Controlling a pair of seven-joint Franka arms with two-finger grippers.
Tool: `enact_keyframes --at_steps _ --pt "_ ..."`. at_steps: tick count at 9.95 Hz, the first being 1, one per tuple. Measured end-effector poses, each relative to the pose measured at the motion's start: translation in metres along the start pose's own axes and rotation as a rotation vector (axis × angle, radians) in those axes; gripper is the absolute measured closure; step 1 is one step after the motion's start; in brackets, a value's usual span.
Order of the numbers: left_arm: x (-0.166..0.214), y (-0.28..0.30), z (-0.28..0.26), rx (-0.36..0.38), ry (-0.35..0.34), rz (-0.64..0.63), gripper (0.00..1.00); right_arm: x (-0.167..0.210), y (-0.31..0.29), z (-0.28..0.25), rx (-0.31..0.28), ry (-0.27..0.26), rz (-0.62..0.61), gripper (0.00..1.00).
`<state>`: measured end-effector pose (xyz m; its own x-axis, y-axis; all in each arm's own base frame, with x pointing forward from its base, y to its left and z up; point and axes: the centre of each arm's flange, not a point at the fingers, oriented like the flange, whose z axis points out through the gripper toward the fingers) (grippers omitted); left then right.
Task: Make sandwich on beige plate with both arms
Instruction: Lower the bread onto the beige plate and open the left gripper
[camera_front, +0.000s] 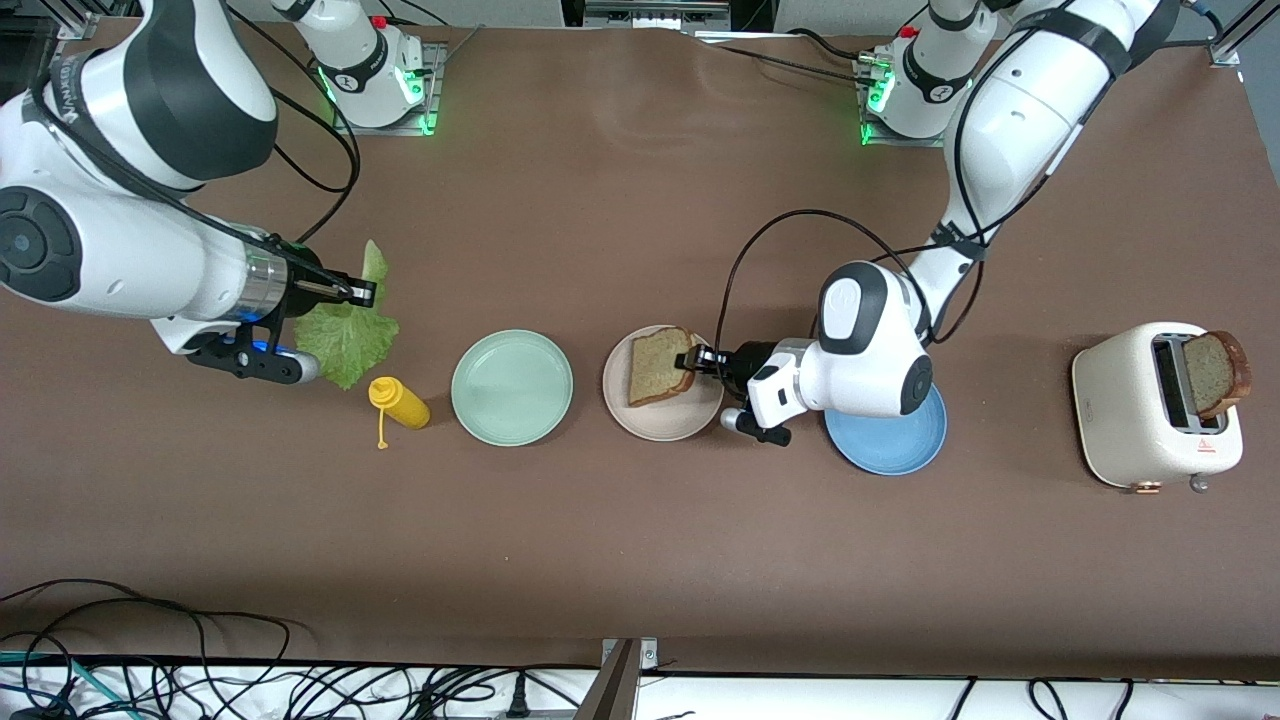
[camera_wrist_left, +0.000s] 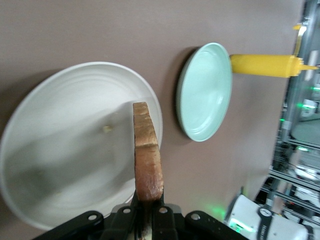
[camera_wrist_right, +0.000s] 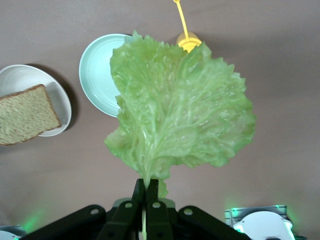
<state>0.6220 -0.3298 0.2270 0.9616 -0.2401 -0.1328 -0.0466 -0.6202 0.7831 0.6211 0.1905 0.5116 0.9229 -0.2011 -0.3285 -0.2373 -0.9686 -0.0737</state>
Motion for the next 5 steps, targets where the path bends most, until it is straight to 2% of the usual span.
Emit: enact_keyframes --at_steps 1,3,4,5 --pt "0.001 -0.004 0.002 -0.014 0.002 0.012 0.91 -0.002 -0.009 0.002 0.006 0.011 0.013 0.96" --pt "0.003 -0.008 -0.003 -0.015 0.012 0.018 0.69 -0.007 -0.032 0.012 0.008 0.021 0.028 0.96" --pt "0.005 -0.01 -0.008 -0.016 0.021 0.015 0.5 -0.009 -0.044 0.018 0.01 0.026 0.041 0.96" --pt "0.007 -0.016 -0.016 -0.009 0.03 0.015 0.37 -0.01 -0.054 0.025 0.014 0.032 0.052 0.96"
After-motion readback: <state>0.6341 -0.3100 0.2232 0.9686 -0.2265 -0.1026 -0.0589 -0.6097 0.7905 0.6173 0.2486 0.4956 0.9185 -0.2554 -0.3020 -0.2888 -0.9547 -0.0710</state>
